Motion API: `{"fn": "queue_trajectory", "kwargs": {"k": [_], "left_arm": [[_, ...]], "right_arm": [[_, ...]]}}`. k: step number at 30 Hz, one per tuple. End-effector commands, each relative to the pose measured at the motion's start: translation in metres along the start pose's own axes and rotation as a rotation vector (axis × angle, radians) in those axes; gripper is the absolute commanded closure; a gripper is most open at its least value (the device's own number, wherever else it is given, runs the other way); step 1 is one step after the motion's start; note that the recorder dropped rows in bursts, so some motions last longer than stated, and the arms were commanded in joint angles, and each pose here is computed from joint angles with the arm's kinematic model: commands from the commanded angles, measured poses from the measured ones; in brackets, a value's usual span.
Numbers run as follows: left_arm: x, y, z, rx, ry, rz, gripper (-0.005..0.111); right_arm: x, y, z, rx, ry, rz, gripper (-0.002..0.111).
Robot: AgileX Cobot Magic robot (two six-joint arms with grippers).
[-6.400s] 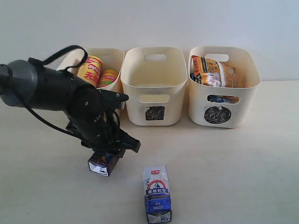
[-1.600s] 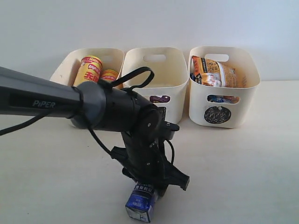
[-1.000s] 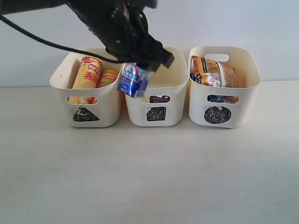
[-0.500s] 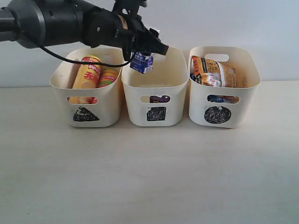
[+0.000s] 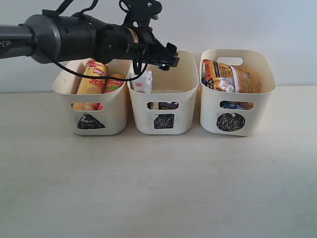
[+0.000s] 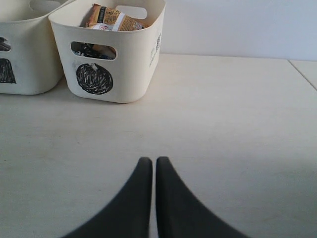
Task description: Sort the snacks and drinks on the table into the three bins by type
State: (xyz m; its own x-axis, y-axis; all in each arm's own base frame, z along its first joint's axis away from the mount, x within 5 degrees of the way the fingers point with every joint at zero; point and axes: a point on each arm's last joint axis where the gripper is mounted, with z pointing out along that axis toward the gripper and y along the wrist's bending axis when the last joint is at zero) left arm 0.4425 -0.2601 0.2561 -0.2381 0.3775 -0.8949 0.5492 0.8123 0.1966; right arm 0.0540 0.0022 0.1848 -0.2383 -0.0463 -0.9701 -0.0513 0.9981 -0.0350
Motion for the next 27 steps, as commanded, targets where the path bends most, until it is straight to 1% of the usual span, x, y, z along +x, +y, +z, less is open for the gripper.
{"fn": "queue_trajectory", "kwargs": {"k": [1,3,4,5,6,9,14,19,21,24,27], "left_arm": [[-0.013,0.005,-0.014,-0.012,0.012,-0.003,0.028],[-0.018,0.008,-0.023,-0.017,0.04,-0.004,0.039],[-0.019,0.009,-0.028,-0.022,0.073,0.004,0.05],[-0.022,0.011,-0.034,-0.029,0.094,0.014,0.058],[-0.023,0.013,-0.041,-0.035,0.135,0.018,0.072],[-0.03,0.018,-0.063,-0.055,0.218,0.031,0.102],[-0.035,0.025,-0.097,-0.077,0.386,0.026,0.103],[-0.033,0.029,-0.132,-0.09,0.566,0.009,0.103],[-0.033,0.029,-0.145,-0.087,0.577,-0.005,0.103],[-0.033,0.028,-0.167,-0.081,0.547,-0.035,0.103],[-0.026,0.026,-0.186,-0.076,0.532,-0.065,0.103]], "right_arm": [[0.001,0.0,0.0,0.006,-0.004,0.005,0.108],[0.001,0.0,0.0,0.006,-0.004,0.005,0.108],[0.001,0.0,0.0,0.006,-0.004,0.005,0.108],[0.001,0.0,0.0,0.006,-0.004,0.005,0.108],[0.001,0.0,0.0,0.006,-0.004,0.005,0.108],[0.001,0.0,0.0,0.006,-0.004,0.005,0.108],[0.001,0.0,0.0,0.006,-0.004,0.005,0.108],[0.001,0.0,0.0,0.006,-0.004,0.005,0.108],[0.001,0.0,0.0,0.006,-0.004,0.005,0.108],[0.001,0.0,0.0,0.006,-0.004,0.005,0.108],[0.001,0.0,0.0,0.006,-0.004,0.005,0.108]]}}
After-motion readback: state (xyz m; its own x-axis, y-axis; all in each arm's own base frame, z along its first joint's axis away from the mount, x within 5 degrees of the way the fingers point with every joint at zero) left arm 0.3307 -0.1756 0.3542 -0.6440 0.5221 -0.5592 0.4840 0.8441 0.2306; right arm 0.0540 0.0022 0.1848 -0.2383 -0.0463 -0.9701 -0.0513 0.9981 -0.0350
